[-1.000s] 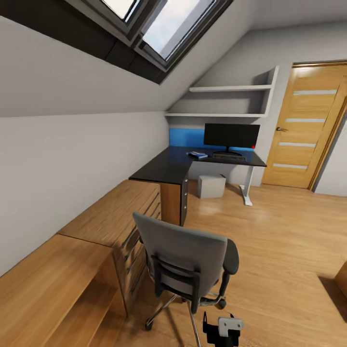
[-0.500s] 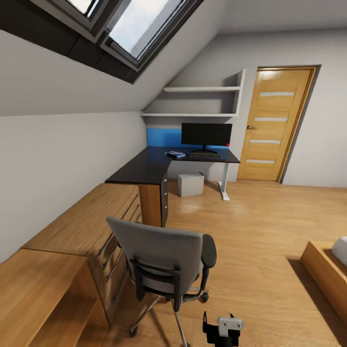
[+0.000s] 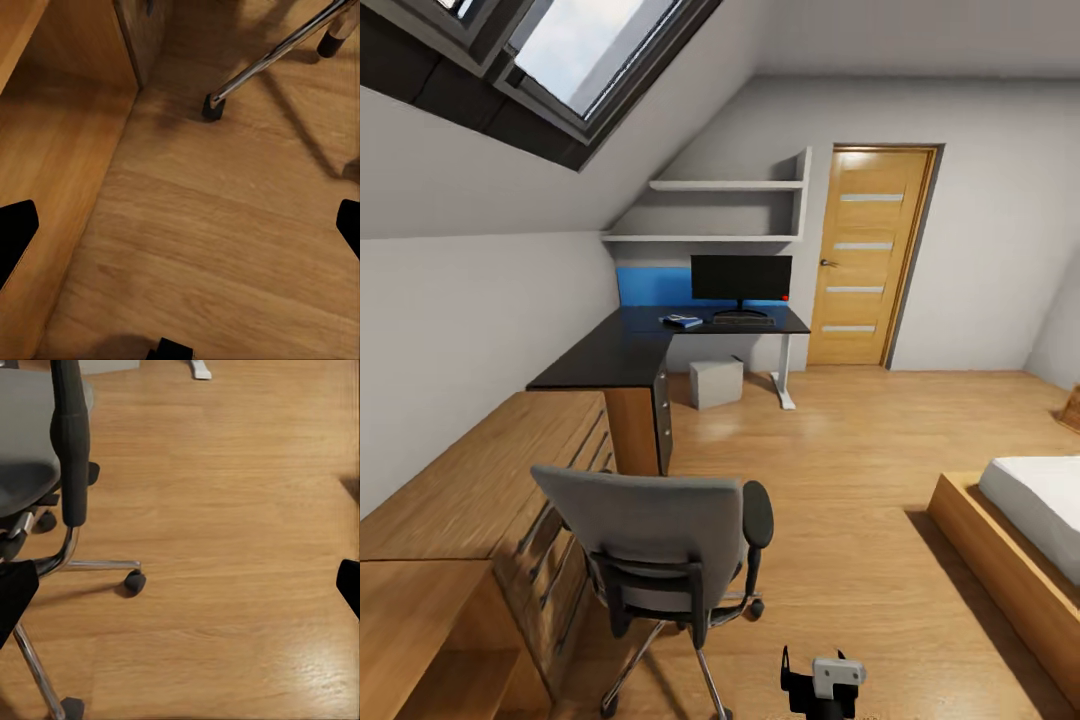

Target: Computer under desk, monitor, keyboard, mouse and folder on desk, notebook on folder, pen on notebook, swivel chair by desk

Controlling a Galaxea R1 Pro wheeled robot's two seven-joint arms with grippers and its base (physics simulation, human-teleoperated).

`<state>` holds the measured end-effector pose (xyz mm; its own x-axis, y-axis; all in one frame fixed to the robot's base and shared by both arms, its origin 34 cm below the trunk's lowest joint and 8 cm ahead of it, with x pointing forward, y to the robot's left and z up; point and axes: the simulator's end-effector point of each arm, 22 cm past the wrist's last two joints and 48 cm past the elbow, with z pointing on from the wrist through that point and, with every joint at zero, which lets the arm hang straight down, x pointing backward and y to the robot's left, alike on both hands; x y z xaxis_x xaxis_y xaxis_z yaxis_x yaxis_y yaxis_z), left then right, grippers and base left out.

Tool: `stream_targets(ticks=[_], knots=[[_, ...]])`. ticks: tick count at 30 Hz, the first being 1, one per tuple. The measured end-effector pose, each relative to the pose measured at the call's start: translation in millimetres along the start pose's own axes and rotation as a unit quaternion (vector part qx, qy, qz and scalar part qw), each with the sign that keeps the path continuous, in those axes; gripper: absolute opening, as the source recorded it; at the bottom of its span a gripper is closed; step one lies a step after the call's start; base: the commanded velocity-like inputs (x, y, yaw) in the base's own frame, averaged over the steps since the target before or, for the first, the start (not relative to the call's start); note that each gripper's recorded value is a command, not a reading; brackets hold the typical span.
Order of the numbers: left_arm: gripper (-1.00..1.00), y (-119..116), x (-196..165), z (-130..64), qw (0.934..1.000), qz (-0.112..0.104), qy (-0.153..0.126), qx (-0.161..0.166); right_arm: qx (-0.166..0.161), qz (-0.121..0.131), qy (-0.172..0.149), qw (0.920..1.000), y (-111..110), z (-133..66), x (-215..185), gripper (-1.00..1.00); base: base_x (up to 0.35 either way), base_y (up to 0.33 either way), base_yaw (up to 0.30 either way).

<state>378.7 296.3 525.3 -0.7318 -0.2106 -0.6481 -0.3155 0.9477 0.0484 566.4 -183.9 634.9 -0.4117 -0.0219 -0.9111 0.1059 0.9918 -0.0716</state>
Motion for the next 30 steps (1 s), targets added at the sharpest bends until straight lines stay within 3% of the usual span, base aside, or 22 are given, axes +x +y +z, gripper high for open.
stream_targets(ticks=[8,30], knots=[[1.00,0.0,0.0,0.0,1.0000,0.000,0.000,0.000,0.000,-0.001,0.000,1.0000,-0.1,0.0,0.1,1.00,0.000,0.253,-0.181],[1.00,0.4,-1.2,0.3,1.0000,0.000,-0.001,0.000,0.000,-0.002,0.000,1.0000,-0.8,0.1,0.3,1.00,0.000,0.112,-0.009]])
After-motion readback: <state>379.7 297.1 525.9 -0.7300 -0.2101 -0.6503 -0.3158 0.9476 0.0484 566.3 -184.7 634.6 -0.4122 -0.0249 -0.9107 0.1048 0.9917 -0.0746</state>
